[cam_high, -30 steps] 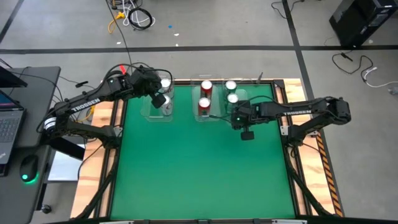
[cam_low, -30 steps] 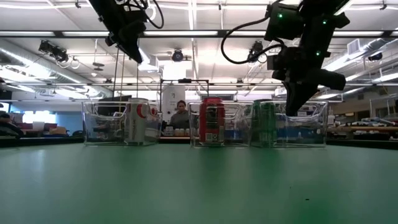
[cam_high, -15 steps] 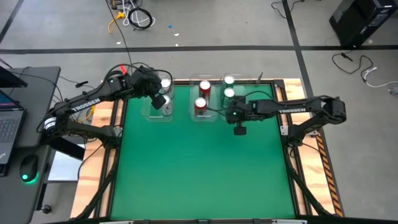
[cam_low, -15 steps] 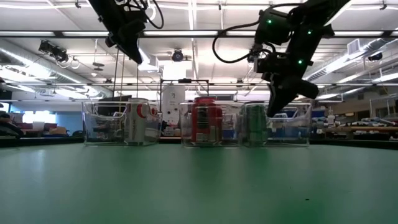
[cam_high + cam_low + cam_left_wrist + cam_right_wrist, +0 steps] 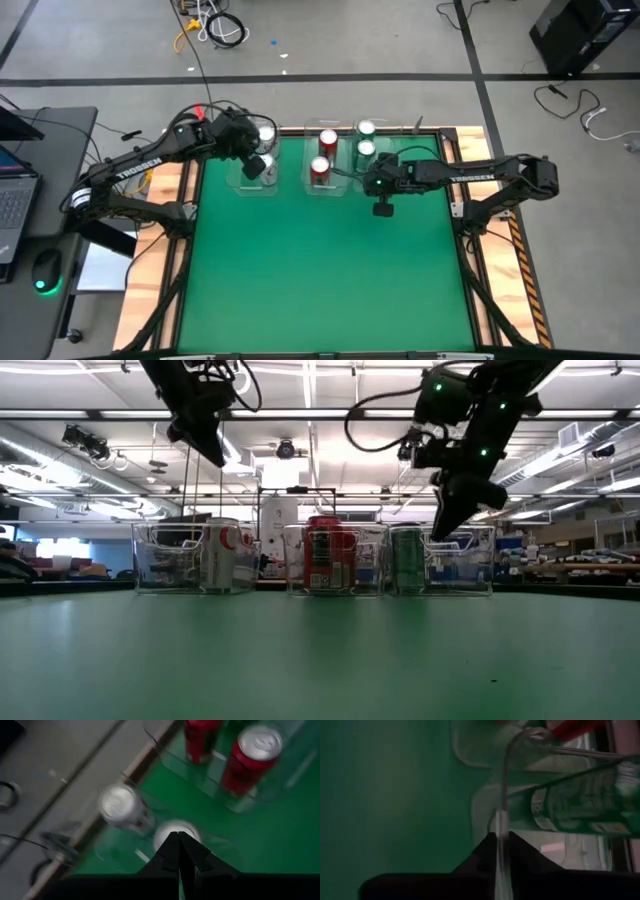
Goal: Sort soda cans
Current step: Adjust the transparent bins
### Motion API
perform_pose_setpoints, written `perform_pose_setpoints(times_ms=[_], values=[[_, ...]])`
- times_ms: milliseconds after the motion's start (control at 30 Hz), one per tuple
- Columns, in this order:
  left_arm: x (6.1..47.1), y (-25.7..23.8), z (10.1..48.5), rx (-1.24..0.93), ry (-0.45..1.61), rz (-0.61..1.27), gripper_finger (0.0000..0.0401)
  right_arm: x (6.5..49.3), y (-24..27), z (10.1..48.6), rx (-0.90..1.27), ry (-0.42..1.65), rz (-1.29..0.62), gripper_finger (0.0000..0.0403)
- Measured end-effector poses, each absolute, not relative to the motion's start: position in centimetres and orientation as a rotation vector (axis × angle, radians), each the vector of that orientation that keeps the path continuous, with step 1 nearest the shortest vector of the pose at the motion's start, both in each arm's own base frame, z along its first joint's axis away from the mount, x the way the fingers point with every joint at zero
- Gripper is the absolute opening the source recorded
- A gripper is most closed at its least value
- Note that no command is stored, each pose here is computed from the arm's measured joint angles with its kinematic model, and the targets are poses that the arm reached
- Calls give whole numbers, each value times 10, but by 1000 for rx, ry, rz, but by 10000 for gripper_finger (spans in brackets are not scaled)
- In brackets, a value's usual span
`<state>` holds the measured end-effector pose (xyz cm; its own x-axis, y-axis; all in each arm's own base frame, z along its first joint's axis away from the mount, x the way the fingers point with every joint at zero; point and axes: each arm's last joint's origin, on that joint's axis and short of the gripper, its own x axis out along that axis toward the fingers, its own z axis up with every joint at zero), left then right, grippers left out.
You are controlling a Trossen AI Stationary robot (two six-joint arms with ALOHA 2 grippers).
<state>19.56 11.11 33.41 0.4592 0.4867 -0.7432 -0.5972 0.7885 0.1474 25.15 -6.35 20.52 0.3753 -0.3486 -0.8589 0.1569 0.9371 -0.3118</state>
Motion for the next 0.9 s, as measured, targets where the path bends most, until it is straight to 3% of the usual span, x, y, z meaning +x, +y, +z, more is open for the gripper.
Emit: perform_pose_setpoints(times_ms=[167,300,500,667,900], values=[[193,106,325,-229,967,639,0,238,-60,224,-141,1091,-371,88],[189,107,320,-225,1031,756,0,227,-56,240,-116,1030,-395,129],[171,114,316,-295,1002,861,0,200,-58,257,-18,1002,-516,151],[147,129,300,-405,924,888,0,183,-64,263,14,1025,-569,117],[120,150,283,-473,933,1087,0,178,-65,268,31,992,-601,13]])
